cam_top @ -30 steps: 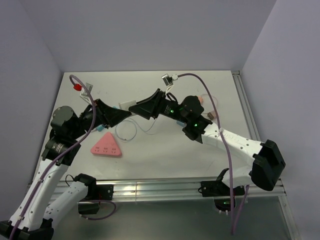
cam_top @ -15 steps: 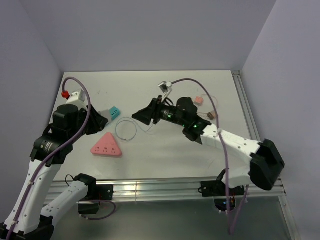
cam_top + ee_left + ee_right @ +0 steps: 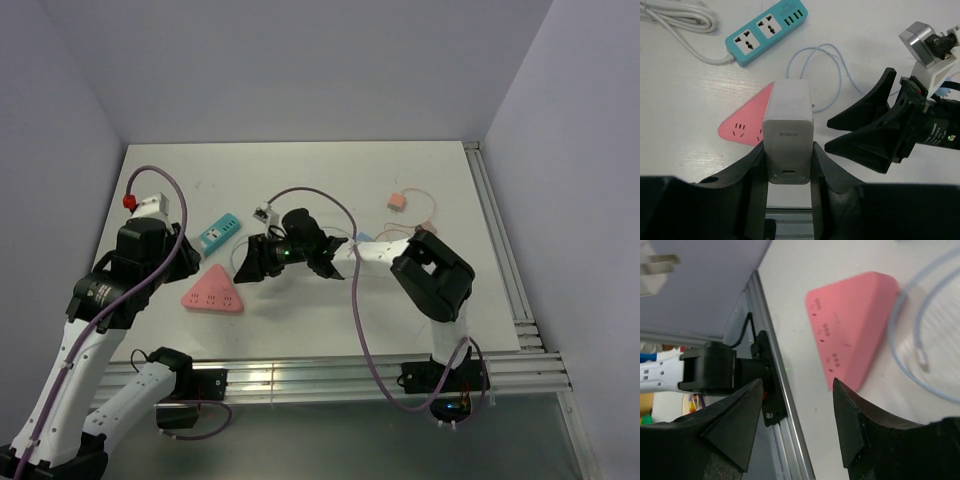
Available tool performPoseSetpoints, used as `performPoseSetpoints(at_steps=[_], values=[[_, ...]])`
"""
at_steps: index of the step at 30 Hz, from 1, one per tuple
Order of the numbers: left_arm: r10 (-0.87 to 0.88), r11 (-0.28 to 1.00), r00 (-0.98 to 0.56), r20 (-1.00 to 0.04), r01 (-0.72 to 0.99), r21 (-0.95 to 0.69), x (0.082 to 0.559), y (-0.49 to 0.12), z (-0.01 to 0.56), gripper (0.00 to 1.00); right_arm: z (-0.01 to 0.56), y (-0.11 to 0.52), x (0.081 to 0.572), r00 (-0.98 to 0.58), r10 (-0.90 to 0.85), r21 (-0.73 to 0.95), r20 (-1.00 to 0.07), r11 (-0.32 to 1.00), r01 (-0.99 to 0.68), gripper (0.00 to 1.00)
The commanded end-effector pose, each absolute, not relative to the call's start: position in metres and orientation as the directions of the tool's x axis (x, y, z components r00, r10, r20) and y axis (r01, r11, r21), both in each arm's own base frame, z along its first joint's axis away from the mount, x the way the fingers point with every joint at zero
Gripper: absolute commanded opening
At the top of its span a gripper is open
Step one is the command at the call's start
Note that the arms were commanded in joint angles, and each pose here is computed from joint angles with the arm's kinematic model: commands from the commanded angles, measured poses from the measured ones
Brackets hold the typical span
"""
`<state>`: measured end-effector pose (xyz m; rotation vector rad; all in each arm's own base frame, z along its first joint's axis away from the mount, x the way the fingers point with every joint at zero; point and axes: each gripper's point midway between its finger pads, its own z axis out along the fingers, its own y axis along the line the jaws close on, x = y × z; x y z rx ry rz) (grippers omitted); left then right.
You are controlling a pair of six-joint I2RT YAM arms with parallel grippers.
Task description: Insert the plug
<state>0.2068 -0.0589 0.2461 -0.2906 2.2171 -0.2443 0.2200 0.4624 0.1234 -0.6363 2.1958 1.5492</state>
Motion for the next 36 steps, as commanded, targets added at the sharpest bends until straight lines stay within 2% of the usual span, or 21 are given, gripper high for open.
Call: performPoseSetpoints(at_steps=[1, 8, 19, 24, 33, 36], values=[[-0.283, 0.958, -0.573, -0.769, -0.139, -0.25, 0.216, -0.054, 0.249, 0.0, 0.143, 0.488, 0.217, -0.785, -0.145, 0.761, -0.602, 0.196, -0.619, 0.65], [-0.276, 0.961, -0.616, -0.737, -0.161, -0.225, 0.225, -0.057, 0.23, 0.0, 0.116, 0.503, 0.211, -0.773, -0.179, 0.742, -0.608, 0.217, -0.634, 0.73], [-0.297, 0.953, -0.628, -0.719, -0.155, -0.259, 0.233, -0.067, 0.231, 0.0, 0.09, 0.516, 0.217, -0.775, -0.194, 0.745, -0.601, 0.215, -0.632, 0.74], [-0.304, 0.952, -0.631, -0.714, -0.172, -0.254, 0.234, -0.065, 0.229, 0.0, 0.075, 0.522, 0.226, -0.77, -0.215, 0.732, -0.601, 0.24, -0.638, 0.72], [-0.286, 0.957, -0.644, -0.709, -0.162, -0.239, 0.236, -0.066, 0.224, 0.0, 0.061, 0.532, 0.219, -0.783, -0.245, 0.768, -0.571, 0.178, -0.615, 0.64], [-0.279, 0.96, -0.65, -0.706, -0.16, -0.232, 0.235, -0.066, 0.222, 0.0, 0.054, 0.53, 0.221, -0.783, -0.247, 0.763, -0.57, 0.195, -0.617, 0.64]])
